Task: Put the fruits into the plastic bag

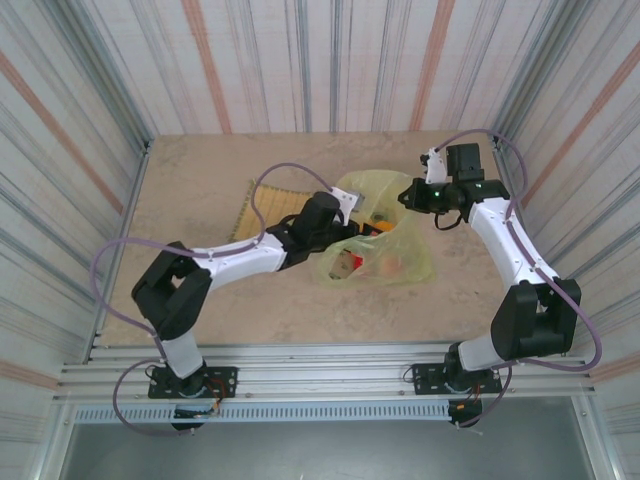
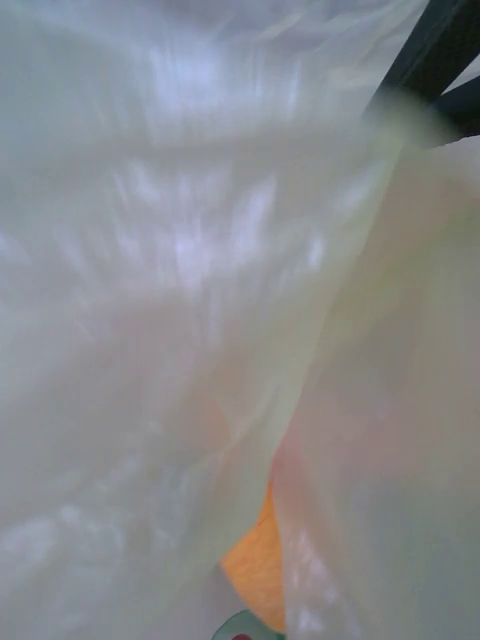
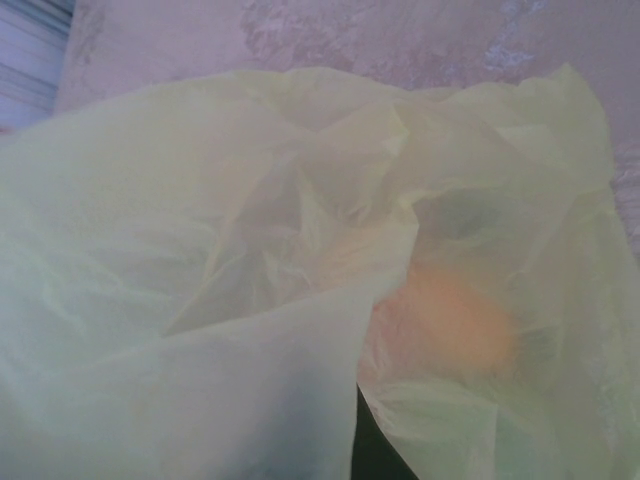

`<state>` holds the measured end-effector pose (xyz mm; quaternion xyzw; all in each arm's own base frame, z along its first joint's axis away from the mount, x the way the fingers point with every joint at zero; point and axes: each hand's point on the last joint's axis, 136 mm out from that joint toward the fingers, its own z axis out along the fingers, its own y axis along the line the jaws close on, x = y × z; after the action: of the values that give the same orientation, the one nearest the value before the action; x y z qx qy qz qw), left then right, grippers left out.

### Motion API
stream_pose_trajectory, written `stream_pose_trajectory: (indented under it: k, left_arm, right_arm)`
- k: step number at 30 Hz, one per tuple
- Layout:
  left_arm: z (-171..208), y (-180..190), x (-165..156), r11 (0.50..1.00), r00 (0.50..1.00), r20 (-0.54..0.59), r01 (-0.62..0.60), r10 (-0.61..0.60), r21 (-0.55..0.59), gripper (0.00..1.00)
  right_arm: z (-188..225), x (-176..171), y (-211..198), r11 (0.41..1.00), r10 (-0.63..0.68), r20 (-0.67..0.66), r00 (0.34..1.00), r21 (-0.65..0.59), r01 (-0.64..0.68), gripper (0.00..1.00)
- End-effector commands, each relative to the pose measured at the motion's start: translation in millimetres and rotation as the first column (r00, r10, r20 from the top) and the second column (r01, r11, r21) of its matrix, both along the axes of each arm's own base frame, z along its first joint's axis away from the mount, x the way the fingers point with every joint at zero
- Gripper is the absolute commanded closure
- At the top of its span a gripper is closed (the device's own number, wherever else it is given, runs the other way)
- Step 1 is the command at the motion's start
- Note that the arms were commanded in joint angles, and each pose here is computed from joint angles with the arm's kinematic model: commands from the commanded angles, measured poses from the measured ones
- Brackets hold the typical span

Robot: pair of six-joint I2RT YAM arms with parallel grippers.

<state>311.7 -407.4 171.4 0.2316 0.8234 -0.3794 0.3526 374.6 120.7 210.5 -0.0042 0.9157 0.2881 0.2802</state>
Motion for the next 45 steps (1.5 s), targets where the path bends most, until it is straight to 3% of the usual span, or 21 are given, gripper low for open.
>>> stream_pose_trajectory:
  k: [1, 6, 14, 21, 28, 31, 39, 45]
  left_arm:
    - [22, 6, -20, 0.994, 0.993, 0.058, 0.107, -0.104, -0.035, 0.13]
    - [35, 10, -43, 0.977, 0.975, 0.091, 0.208, -0.203, -0.051, 0.13]
    - [54, 17, -57, 0.960, 0.954, 0.139, 0.275, -0.264, -0.062, 0.13]
    - [44, 58, -37, 0.991, 0.981, 0.149, 0.111, -0.122, 0.078, 0.13]
    - [35, 104, -22, 0.967, 0.984, 0.178, -0.046, 0.000, 0.251, 0.13]
    - [35, 114, -21, 0.949, 0.979, 0.202, -0.064, 0.001, 0.309, 0.13]
    - [50, 163, -9, 0.935, 0.958, 0.250, -0.209, 0.137, 0.287, 0.13]
    - [22, 214, 8, 0.896, 0.952, 0.136, -0.304, 0.274, 0.325, 0.12]
  right_arm:
    - [-3, -6, -5, 1.000, 0.009, -0.001, 1.000, -0.020, -0.009, 1.00]
    - [-4, -6, -6, 1.000, 0.006, -0.003, 1.000, -0.023, -0.006, 1.00]
    - [-4, -7, -8, 1.000, 0.000, -0.009, 1.000, -0.030, 0.000, 1.00]
    - [-3, -7, -8, 1.000, 0.000, -0.005, 1.000, -0.026, 0.000, 1.00]
    - [-5, -6, -7, 1.000, 0.003, -0.005, 1.000, -0.021, -0.003, 1.00]
    - [-4, -6, -7, 1.000, 0.004, -0.002, 1.000, -0.018, -0.004, 1.00]
    - [-1, -6, -9, 1.000, -0.004, 0.007, 1.000, -0.024, 0.004, 1.00]
    - [8, -4, -20, 0.999, -0.041, 0.035, 0.999, -0.031, 0.042, 1.00]
